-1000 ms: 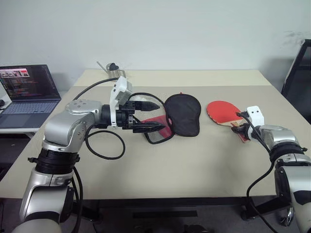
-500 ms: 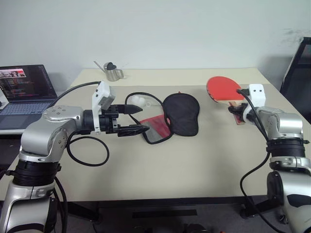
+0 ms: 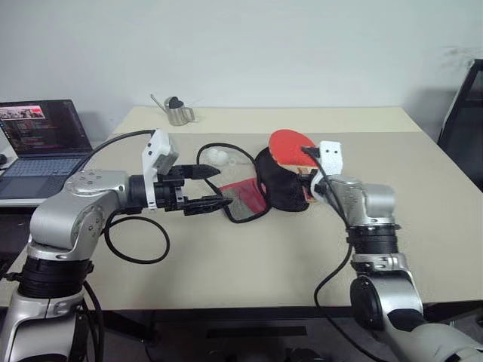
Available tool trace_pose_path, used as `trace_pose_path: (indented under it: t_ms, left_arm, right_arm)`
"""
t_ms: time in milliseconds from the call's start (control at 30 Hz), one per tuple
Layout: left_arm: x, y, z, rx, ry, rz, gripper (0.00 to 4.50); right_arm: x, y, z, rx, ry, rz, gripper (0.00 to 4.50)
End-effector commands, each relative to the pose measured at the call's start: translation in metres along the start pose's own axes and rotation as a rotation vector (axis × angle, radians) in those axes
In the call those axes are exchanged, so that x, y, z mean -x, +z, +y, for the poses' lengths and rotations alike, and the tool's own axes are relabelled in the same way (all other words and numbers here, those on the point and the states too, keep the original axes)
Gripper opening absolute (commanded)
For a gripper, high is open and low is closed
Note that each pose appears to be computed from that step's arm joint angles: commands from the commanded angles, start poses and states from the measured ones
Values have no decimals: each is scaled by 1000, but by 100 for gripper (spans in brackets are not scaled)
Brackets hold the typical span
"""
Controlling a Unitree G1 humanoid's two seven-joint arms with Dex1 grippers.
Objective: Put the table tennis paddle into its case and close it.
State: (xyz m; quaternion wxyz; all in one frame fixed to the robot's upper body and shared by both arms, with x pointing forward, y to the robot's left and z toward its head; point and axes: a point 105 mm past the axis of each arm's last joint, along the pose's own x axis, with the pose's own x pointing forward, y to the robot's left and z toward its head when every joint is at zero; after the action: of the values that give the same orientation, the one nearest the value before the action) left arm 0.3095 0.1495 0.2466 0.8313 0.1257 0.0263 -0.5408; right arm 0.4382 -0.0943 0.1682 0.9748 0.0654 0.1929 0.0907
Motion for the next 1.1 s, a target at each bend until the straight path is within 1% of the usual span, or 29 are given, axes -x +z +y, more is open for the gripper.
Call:
trace_pose_path:
  t_ms: [33, 167, 433, 667, 933, 1100]
  left_arm:
    - [3, 12, -3, -44, 7, -31, 450]
    - [3, 12, -3, -43, 14, -34, 450]
    - [5, 11, -3, -40, 31, -40, 450]
    - [4, 11, -2, -37, 33, -43, 450]
    - [3, 11, 0, -37, 33, -43, 450]
    - [4, 12, 0, -39, 37, -43, 450]
  right_arm:
    - [-6, 24, 16, 21, -1, -103, 109]
    - [-18, 17, 26, 54, -9, -96, 109]
    - [-33, 8, 21, 87, -66, -83, 109]
    - [-38, 4, 18, 109, -91, -80, 109]
    - [-42, 5, 30, 126, -80, -83, 109]
    - [-44, 0, 31, 136, -89, -68, 109]
